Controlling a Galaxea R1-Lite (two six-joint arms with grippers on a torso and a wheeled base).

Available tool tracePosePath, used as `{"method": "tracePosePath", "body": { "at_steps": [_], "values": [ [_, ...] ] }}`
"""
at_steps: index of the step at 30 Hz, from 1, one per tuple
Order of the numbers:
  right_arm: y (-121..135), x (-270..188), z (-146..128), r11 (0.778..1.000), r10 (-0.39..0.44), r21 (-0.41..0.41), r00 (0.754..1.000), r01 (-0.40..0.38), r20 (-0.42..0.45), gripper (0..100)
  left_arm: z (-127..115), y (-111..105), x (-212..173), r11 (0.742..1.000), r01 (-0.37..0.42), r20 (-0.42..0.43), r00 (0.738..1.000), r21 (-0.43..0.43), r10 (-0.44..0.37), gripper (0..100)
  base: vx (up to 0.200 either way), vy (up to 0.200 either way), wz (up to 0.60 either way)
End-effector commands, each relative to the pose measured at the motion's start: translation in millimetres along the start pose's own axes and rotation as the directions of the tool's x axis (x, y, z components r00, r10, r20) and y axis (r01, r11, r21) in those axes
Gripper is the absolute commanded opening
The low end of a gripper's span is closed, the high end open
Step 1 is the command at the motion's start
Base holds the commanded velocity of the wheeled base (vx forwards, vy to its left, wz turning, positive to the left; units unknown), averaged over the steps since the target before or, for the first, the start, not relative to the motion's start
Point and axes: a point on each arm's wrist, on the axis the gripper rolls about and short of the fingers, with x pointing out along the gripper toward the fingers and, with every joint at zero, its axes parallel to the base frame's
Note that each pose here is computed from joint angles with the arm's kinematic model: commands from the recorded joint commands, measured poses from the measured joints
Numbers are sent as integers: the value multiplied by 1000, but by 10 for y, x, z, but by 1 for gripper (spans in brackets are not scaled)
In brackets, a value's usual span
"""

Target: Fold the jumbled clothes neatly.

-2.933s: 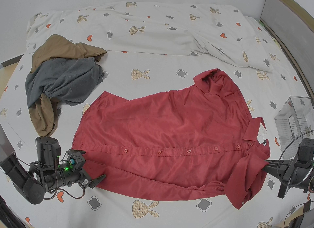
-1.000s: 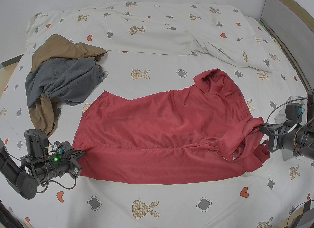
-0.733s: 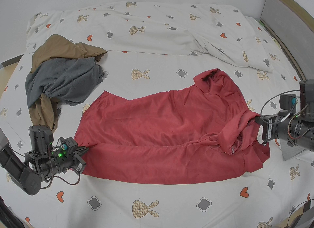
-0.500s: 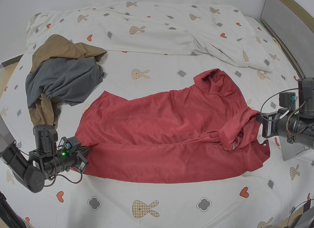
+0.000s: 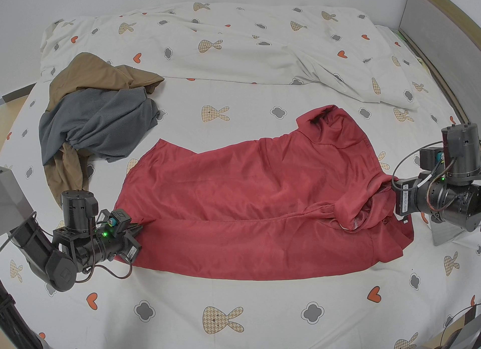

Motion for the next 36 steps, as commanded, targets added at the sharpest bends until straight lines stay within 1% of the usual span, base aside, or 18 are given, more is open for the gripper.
{"method": "tracePosePath", "body": {
  "at_steps": [1,3,4,9,11,12,13,14,17,19,26,29,36],
  "values": [
    [79,128,-56,1000,4,-21,999,-5,-43,0,-14,-49,48,1000,17,-9,1000,6,-17,0,0,0,0],
    [104,169,-67,1000,5,-25,999,-6,-51,0,-25,-54,65,1000,18,-10,1000,6,-18,0,0,0,0],
    [106,173,-69,1000,5,-25,999,-6,-52,0,-27,-55,68,1000,18,-10,1000,4,-18,100,0,0,0],
    [111,193,-63,1000,5,-23,999,-6,-53,0,-11,-1,79,1000,-2,-2,1000,-22,2,100,0,0,0],
    [110,179,-57,1000,7,-22,999,-8,-48,0,18,136,22,998,-54,13,998,-40,55,100,0,0,0],
    [110,179,-57,1000,7,-22,999,-8,-48,0,24,144,17,998,-57,15,998,-39,58,100,0,0,0],
    [101,165,-49,1000,7,-19,999,-7,-43,0,12,265,-26,994,-98,15,995,-54,99,100,0,0,0],
    [94,158,-44,1000,6,-17,999,-6,-40,0,5,318,-42,991,-117,15,993,-61,118,100,0,0,0],
    [90,154,-33,1000,5,-14,999,-5,-36,0,-36,460,-79,983,-165,9,986,-80,166,100,0,0,0],
    [89,153,-26,1000,3,-14,999,-4,-35,0,-36,509,-109,980,-182,11,983,-85,183,100,0,0,0],
    [36,81,-7,1000,-6,-4,1000,5,-18,0,-12,535,-179,977,-196,23,980,-88,199,100,0,0,0],
    [-31,2,-3,1000,-27,5,1000,27,-3,0,-18,530,-181,977,-194,21,980,-88,197,100,0,0,0],
    [-154,-73,-8,998,-61,16,998,62,-17,0,14,489,-229,979,-185,34,981,-84,189,100,0,0,0]
  ]
}}
